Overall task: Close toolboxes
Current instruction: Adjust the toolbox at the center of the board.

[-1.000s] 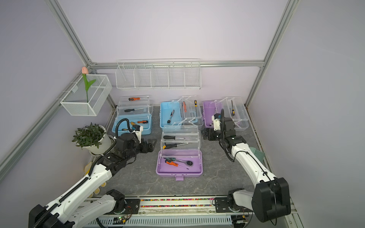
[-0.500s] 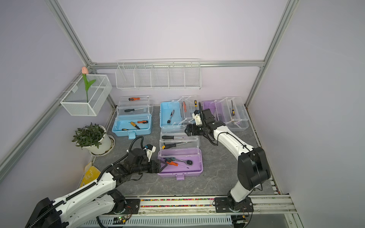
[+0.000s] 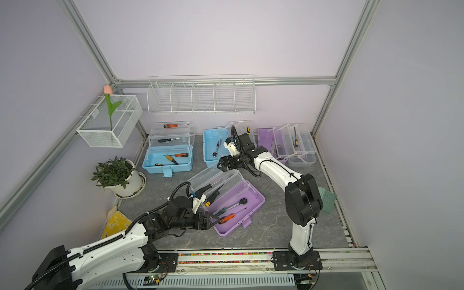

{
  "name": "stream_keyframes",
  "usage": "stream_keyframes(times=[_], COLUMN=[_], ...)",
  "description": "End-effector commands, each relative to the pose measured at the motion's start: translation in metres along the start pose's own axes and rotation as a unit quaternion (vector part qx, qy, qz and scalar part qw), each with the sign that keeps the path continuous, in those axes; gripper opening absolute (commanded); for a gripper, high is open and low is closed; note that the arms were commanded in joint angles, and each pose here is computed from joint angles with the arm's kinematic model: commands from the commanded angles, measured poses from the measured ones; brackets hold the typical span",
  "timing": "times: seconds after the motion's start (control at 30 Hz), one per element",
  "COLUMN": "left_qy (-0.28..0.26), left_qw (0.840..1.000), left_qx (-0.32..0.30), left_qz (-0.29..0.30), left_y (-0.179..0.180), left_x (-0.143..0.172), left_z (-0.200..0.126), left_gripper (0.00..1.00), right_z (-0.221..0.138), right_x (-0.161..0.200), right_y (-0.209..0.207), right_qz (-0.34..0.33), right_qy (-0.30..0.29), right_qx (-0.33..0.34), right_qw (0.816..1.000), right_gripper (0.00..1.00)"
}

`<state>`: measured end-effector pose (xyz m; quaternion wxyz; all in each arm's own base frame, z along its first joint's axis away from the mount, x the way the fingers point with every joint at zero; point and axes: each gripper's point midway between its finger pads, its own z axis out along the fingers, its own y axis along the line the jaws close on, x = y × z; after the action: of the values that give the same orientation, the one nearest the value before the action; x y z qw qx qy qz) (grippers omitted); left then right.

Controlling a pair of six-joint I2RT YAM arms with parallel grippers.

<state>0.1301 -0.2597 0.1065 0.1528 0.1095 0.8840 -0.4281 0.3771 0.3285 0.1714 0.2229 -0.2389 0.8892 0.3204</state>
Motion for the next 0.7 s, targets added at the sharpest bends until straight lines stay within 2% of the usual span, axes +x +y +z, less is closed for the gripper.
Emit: stream_keyframes(times=[0.0, 0.07, 0.13, 0.23, 0.3, 0.37, 0.47, 0.57, 0.67], left_qy=[-0.078, -0.082, -0.084, -0.080, -0.087, -0.090, -0.090, -0.116, -0.136], left_qw=[0.992, 0.991, 0.989, 0.986, 0.981, 0.978, 0.974, 0.967, 0.965], left_qx=[0.082, 0.076, 0.062, 0.027, 0.014, 0.001, -0.034, -0.111, -0.140], left_qz=[0.052, 0.077, 0.103, 0.145, 0.170, 0.186, 0.203, 0.197, 0.178], left_y=[-0.058, -0.065, -0.069, -0.067, -0.070, -0.071, -0.068, -0.051, -0.038], left_x=[-0.043, -0.046, -0.047, -0.045, -0.046, -0.048, -0.055, -0.076, -0.102], left_z=[-0.021, -0.032, -0.045, -0.062, -0.076, -0.084, -0.090, -0.099, -0.110], left_gripper=[0.92, 0.93, 0.94, 0.95, 0.96, 0.97, 0.97, 0.96, 0.93], right_z=[-0.012, -0.032, -0.060, -0.107, -0.134, -0.152, -0.159, -0.151, -0.135], right_x=[0.023, 0.017, 0.017, 0.046, 0.075, 0.103, 0.145, 0.180, 0.197], right_y=[0.053, 0.034, 0.003, -0.042, -0.058, -0.065, -0.064, -0.063, -0.062], right_qz=[-0.014, -0.004, 0.022, 0.069, 0.096, 0.127, 0.169, 0.214, 0.246], right_qy=[0.051, 0.028, 0.005, -0.007, -0.009, -0.007, 0.010, 0.013, 0.000], right_qx=[-0.104, -0.049, 0.051, 0.200, 0.265, 0.304, 0.321, 0.314, 0.293], right_qw=[0.993, 0.998, 0.998, 0.977, 0.959, 0.944, 0.932, 0.925, 0.924], right_gripper=[0.93, 0.92, 0.92, 0.92, 0.92, 0.93, 0.96, 0.99, 1.00])
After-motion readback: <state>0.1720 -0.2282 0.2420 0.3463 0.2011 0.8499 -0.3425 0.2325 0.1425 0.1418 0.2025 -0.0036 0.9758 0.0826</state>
